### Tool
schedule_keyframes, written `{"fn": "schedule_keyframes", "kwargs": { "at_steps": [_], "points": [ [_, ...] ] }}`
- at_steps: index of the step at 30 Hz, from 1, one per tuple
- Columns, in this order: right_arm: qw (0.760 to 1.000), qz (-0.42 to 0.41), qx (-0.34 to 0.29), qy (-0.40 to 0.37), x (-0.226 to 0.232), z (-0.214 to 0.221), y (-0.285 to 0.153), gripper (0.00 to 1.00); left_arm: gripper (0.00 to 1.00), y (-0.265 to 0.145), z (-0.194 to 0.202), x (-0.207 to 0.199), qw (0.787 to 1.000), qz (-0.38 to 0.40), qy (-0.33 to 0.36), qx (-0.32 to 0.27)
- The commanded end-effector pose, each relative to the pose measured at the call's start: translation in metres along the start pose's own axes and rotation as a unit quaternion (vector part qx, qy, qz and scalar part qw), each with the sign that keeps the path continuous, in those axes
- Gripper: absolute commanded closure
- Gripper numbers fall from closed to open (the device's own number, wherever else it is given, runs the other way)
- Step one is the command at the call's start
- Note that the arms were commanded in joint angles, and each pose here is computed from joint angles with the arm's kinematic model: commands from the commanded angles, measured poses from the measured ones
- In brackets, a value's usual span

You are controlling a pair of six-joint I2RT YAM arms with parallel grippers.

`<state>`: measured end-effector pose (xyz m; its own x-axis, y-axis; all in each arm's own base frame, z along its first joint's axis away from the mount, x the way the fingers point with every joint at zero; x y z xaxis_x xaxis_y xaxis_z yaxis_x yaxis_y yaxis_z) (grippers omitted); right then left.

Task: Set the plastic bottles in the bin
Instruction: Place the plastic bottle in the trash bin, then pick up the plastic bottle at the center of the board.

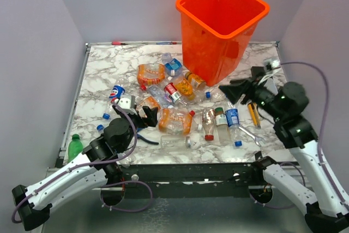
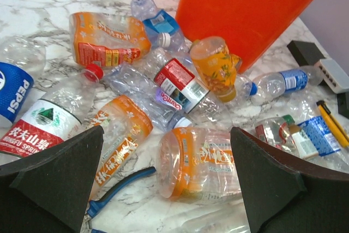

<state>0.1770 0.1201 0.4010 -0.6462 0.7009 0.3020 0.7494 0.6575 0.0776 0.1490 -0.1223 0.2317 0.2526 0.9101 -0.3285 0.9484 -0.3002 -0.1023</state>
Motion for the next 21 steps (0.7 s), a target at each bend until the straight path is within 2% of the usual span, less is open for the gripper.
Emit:
{"fn": "schedule_keyframes", "kwargs": {
  "at_steps": [1, 6, 11, 17, 21],
  "points": [
    [0.98, 0.074, 0.141, 0.115, -0.028, 0.107, -0.019, 0.32, 0.01, 0.004, -0.002, -0.016, 0.998, 0.048, 0.011, 0.028],
    [0.942, 0.216, 0.162, 0.199, -0.052, 0.166, -0.046, 0.33, 0.01, 0.005, 0.006, -0.023, 0.996, 0.073, 0.005, 0.053],
    [0.885, 0.385, 0.135, 0.224, -0.078, 0.182, -0.066, 0.33, 0.01, 0.005, 0.005, -0.023, 0.996, 0.073, 0.004, 0.053],
    [0.833, 0.485, 0.166, 0.207, -0.101, 0.202, -0.07, 0.31, 0.01, 0.003, 0.002, -0.022, 0.996, 0.074, -0.004, 0.044],
    [0.828, 0.478, 0.197, 0.215, -0.106, 0.218, -0.057, 0.31, 0.01, 0.001, 0.001, -0.023, 0.996, 0.079, -0.007, 0.041]
  ]
}}
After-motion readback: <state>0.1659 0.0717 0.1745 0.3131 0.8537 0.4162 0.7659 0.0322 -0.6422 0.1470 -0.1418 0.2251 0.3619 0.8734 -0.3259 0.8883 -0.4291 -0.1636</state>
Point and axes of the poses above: each gripper's point midway between its finger pads, its own y axis out along the fingers, its own x axis along the line the jaws close on, z = x × y, the point moved 8 cm from there along -y, back along the fingers, and after that the axes turned 3 degrees about -y, right-handed, at the moved point
